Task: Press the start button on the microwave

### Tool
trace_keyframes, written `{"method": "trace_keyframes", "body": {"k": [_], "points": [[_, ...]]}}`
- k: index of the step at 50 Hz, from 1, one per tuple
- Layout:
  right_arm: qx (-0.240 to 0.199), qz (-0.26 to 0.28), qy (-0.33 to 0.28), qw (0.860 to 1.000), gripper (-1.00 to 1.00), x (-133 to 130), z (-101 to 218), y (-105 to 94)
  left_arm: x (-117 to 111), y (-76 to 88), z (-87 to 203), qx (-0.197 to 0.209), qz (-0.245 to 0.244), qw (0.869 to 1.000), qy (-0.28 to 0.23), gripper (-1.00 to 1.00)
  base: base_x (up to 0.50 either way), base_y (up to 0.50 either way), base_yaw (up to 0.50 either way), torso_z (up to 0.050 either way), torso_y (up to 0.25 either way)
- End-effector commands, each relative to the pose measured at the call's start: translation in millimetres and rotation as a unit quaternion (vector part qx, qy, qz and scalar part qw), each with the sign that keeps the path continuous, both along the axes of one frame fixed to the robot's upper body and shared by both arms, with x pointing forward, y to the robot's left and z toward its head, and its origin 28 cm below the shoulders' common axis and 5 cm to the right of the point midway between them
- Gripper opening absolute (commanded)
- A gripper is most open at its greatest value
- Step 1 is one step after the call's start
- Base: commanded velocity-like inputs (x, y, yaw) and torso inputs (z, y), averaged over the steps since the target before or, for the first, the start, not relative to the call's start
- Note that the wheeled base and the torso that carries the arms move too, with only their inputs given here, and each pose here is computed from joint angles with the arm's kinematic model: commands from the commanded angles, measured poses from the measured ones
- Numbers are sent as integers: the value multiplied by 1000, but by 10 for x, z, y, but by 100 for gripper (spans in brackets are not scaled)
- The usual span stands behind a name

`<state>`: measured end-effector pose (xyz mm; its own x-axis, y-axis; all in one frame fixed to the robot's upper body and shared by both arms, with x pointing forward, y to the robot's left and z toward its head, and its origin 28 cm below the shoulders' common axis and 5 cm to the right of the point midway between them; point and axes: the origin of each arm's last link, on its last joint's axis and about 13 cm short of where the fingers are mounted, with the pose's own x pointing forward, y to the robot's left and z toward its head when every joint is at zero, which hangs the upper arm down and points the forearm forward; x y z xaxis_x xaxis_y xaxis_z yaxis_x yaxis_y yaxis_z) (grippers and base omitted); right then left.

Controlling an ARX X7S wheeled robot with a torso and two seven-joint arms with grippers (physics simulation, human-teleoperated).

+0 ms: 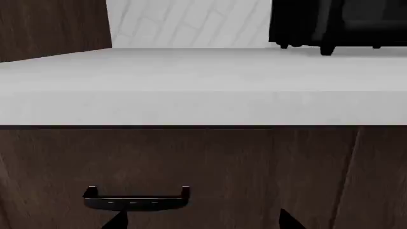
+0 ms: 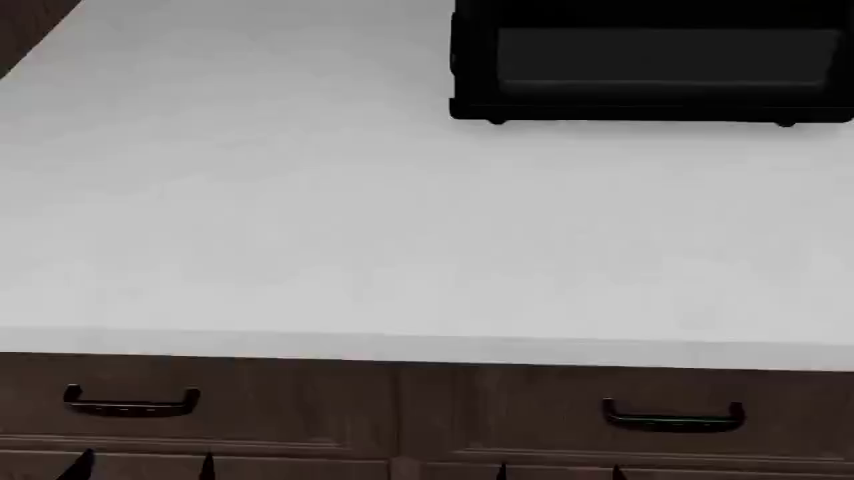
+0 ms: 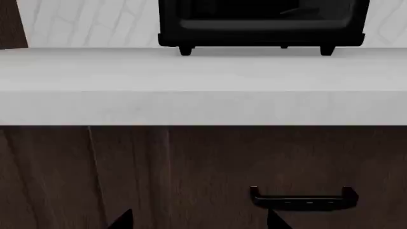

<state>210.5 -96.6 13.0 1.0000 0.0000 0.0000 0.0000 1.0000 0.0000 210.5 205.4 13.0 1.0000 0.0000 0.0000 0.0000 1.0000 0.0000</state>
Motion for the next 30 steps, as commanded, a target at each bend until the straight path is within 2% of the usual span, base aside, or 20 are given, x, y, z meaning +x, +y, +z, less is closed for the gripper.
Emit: {"method": "trace_keyframes", "body": {"k": [1,3,22,23,24,27,30], "points": [[0,0,0,1000,100,11,-27,2,9,3,-15,0,0,1000,0,100,0,0,0,0,0],[-2,-1,-2,1000,100,2,-16,5,-11,0,-3,10,6,1000,-6,100,0,0,0,0,0],[-7,1,4,1000,100,1,-44,29,-21,13,-35,-1,4,1000,1,100,0,0,0,0,0],[-6,1,1,1000,100,-3,-42,32,-49,25,-43,21,-5,1000,-19,100,0,0,0,0,0],[-7,1,4,1000,100,4,-49,28,-21,15,-35,4,3,1000,-1,100,0,0,0,0,0],[1,3,4,1000,100,-2,-57,28,-28,18,-27,-5,1,1000,3,100,0,0,0,0,0],[-18,-1,5,1000,100,-5,-56,33,-30,20,-39,15,9,1000,-6,100,0,0,0,0,0]]}}
